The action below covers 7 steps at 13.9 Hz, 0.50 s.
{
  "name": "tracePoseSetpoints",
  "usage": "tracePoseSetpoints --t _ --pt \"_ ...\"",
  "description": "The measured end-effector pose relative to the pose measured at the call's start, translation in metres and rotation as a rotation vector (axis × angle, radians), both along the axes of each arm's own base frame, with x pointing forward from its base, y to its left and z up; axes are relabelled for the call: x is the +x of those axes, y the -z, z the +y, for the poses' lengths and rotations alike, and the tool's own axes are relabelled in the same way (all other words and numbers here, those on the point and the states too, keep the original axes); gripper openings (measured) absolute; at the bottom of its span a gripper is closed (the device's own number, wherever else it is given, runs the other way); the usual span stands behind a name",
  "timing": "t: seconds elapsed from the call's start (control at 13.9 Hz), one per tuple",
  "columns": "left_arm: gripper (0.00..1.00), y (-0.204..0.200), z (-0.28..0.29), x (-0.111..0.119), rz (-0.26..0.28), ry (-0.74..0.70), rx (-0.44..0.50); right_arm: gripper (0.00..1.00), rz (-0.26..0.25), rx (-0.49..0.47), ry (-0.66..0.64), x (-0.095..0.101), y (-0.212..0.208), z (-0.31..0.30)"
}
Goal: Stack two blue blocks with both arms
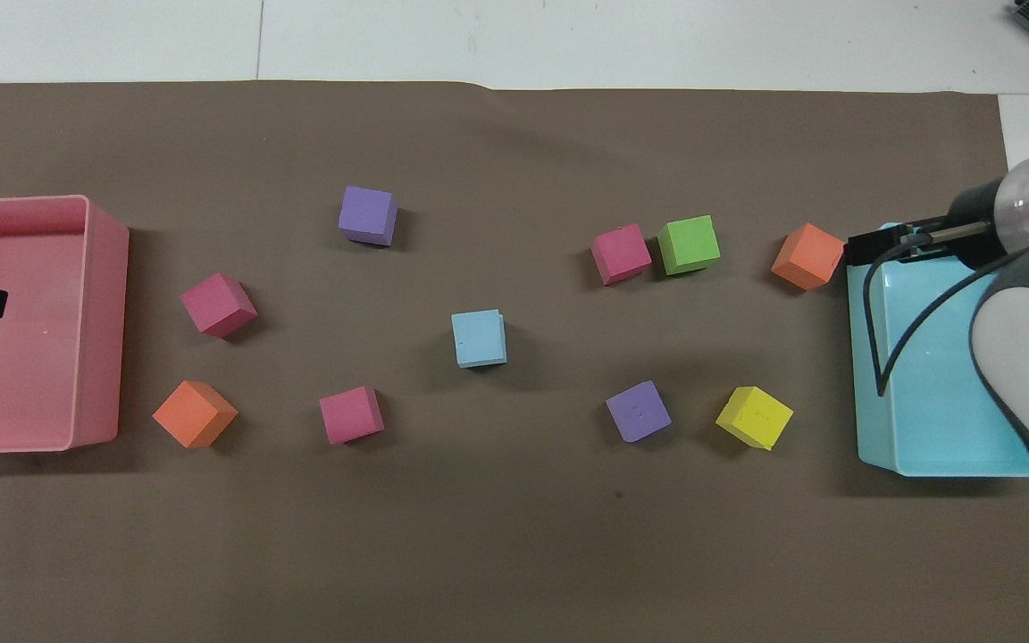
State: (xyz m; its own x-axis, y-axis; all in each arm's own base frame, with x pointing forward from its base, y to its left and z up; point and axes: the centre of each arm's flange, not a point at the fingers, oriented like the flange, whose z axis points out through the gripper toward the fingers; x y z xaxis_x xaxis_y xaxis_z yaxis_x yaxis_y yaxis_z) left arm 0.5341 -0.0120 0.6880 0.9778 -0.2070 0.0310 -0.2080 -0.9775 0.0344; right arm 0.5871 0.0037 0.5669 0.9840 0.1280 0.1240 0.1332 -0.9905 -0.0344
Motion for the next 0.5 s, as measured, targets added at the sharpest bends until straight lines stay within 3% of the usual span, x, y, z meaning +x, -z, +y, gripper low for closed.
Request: tracePoseSetpoints --t 0.22,0.5 --pt "1.0 0.008 0.0 0.005 0.015 -0.008 0.001 1.0 0.055 -0.005 0.018 -0.023 -0.04 -0.005" --pt "1.0 0.024 0.0 0.009 0.035 -0.041 0.002 1.0 0.095 -0.046 0.038 -0.035 -0.068 -0.01"
